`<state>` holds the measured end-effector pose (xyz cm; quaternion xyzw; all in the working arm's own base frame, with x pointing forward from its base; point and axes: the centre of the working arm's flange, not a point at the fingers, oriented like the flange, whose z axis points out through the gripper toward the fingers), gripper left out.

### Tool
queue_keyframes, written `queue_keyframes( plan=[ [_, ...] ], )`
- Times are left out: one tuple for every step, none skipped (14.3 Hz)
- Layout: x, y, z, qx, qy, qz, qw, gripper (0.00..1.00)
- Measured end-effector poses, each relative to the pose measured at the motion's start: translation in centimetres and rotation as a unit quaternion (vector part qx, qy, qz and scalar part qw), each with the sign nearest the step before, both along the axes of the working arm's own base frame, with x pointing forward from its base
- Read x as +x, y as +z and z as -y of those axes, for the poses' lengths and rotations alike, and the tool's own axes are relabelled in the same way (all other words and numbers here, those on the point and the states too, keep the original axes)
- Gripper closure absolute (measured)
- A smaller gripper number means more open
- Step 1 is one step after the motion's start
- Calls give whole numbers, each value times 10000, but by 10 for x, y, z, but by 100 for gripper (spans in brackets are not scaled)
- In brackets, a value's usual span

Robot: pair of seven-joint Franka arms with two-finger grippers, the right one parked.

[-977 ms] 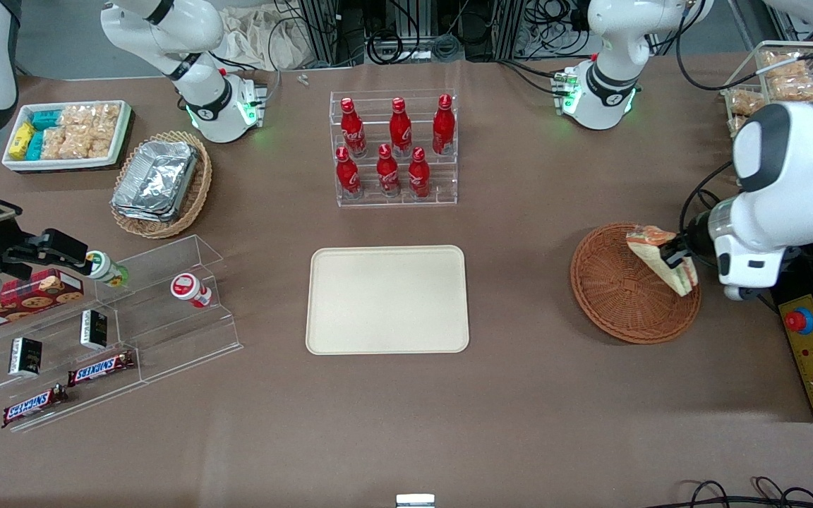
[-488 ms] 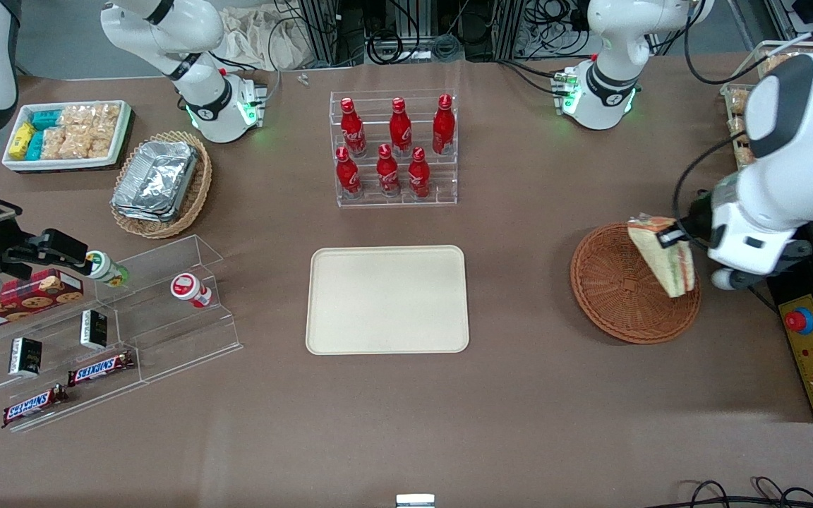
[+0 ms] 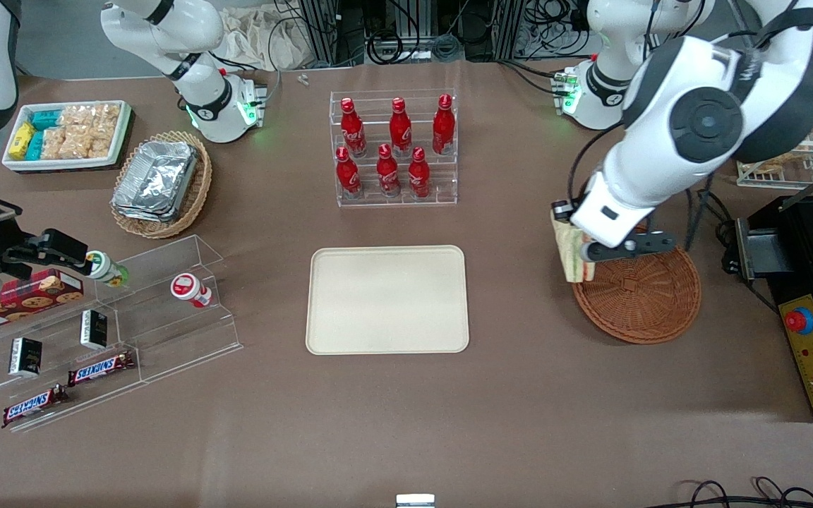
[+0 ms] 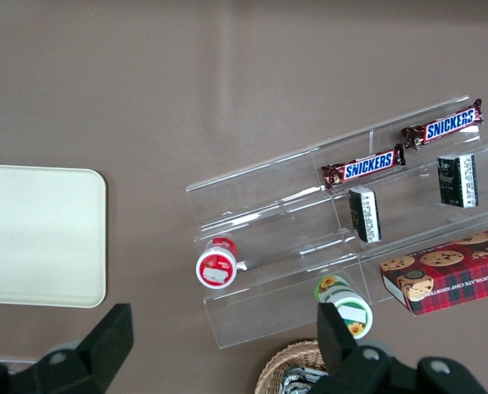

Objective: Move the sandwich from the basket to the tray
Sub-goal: 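Carry the held sandwich over to the cream tray and lower it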

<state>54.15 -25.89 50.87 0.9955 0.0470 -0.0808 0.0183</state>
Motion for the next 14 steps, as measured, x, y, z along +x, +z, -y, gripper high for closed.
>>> queue_keyframes(
  plan=[
    [1,-9,19,-105,-57,106,9999,86],
    [2,-20,38,-213,-83,188,9996,86],
    [2,-36,60,-305,-109,223,9992,86],
    [-1,-54,83,-355,-112,232,9990,86],
    [-4,-73,103,-357,-86,217,9991,86],
    [-6,-95,120,-352,-69,197,9992,86],
    [-7,-116,133,-368,-95,193,9991,86],
    [-8,-135,144,-383,-140,193,9990,86],
    [-8,-153,152,-370,-175,199,9990,86],
    [-8,-169,156,-339,-210,209,9990,86],
    [-6,-185,158,-320,-228,198,9990,86],
    [-4,-199,160,-338,-235,186,9990,86],
    [-2,-214,163,-387,-234,198,9988,86],
    [0,-226,165,-421,-249,229,9985,86]
  ],
)
